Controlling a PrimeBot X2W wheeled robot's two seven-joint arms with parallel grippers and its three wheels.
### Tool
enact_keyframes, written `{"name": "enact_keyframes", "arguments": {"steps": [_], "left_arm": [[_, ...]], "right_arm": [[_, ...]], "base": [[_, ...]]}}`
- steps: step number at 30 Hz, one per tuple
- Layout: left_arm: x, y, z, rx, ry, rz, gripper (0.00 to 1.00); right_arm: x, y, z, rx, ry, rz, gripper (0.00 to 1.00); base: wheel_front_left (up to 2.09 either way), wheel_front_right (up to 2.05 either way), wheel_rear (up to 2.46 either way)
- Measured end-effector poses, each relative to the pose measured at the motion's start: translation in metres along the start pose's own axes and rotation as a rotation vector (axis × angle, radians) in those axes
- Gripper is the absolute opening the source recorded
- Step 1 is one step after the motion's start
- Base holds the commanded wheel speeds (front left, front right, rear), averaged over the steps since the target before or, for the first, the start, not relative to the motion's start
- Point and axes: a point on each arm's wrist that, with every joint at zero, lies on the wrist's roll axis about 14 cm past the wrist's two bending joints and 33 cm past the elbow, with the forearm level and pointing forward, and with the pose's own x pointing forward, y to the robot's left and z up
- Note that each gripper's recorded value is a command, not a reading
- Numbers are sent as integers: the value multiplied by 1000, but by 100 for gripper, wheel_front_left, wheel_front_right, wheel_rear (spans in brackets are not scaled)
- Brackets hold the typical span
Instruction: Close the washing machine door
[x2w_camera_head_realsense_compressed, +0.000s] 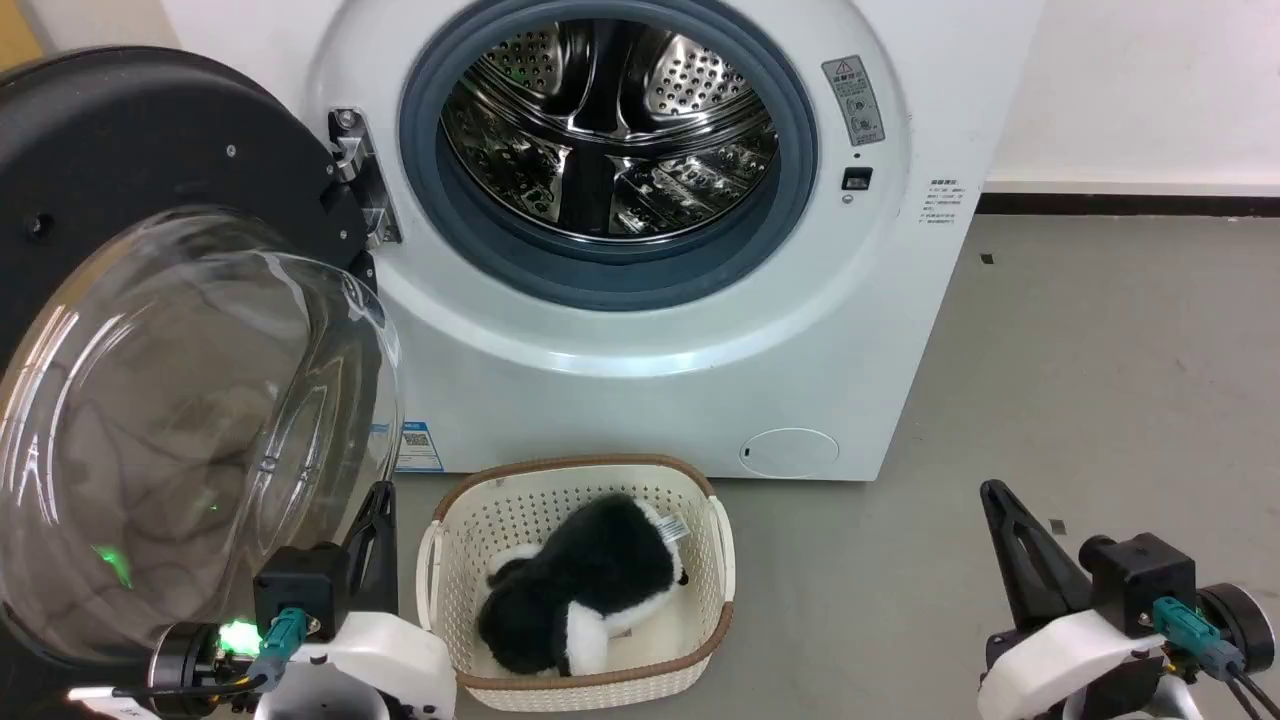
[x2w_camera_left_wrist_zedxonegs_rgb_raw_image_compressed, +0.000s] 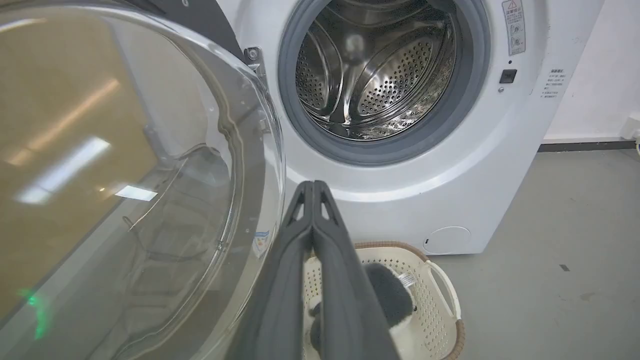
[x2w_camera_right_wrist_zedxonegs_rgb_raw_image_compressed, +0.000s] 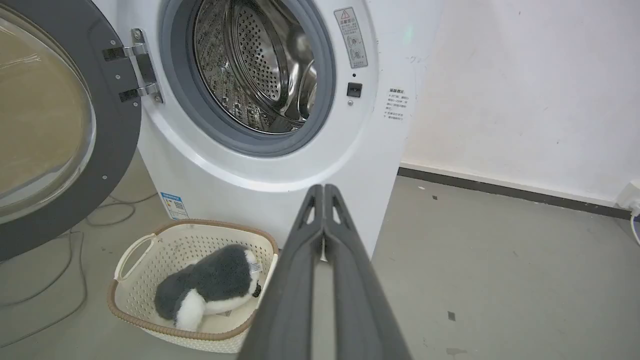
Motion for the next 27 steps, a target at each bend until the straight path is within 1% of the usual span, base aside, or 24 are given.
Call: {"name": "enact_keyframes", "arguments": {"steps": [27], "left_arm": [[0, 0, 0, 0, 0, 0, 0]], "right_arm": [[0, 0, 0, 0, 0, 0, 0]], "base": [[0, 0, 0]]}}
